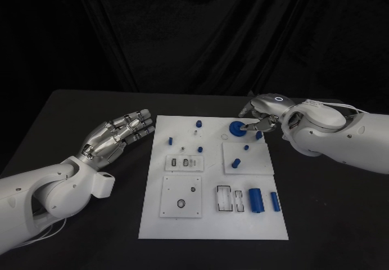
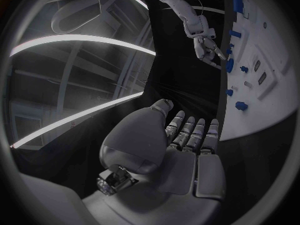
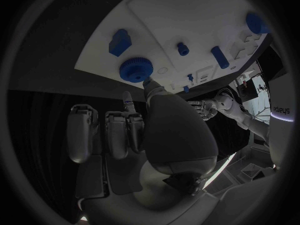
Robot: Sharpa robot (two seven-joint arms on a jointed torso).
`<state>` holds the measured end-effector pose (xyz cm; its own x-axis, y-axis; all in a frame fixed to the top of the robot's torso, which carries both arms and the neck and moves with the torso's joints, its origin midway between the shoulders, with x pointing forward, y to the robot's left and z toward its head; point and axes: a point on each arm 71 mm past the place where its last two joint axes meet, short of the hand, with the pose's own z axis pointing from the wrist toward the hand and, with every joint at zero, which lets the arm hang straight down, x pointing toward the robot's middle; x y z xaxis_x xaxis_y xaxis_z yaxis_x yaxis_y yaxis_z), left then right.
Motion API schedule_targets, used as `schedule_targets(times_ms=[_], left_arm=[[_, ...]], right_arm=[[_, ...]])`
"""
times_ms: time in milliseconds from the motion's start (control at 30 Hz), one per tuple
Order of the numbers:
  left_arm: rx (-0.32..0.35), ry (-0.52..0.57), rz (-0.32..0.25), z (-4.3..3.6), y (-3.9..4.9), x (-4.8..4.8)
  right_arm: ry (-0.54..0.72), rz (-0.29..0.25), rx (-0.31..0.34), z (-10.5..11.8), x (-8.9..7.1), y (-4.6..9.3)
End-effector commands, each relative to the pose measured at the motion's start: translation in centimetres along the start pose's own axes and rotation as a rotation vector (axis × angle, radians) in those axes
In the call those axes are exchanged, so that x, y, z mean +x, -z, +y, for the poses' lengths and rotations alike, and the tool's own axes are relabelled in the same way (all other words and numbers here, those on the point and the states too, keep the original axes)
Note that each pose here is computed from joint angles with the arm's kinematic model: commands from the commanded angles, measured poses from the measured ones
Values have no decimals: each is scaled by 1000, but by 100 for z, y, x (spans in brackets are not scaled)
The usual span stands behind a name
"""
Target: Assemble the parts on the task board
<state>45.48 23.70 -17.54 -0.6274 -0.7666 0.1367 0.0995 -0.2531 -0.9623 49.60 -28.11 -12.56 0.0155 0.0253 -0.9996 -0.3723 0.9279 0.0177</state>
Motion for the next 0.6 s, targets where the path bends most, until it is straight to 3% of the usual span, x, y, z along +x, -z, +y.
schedule_targets(times_ms=[33, 600], left_arm=[[193, 15, 11, -141, 4, 10], [191, 18, 13, -137, 2, 1]], right_arm=[[2, 10, 27, -15, 21, -9], [6, 52, 36, -2, 140, -47]])
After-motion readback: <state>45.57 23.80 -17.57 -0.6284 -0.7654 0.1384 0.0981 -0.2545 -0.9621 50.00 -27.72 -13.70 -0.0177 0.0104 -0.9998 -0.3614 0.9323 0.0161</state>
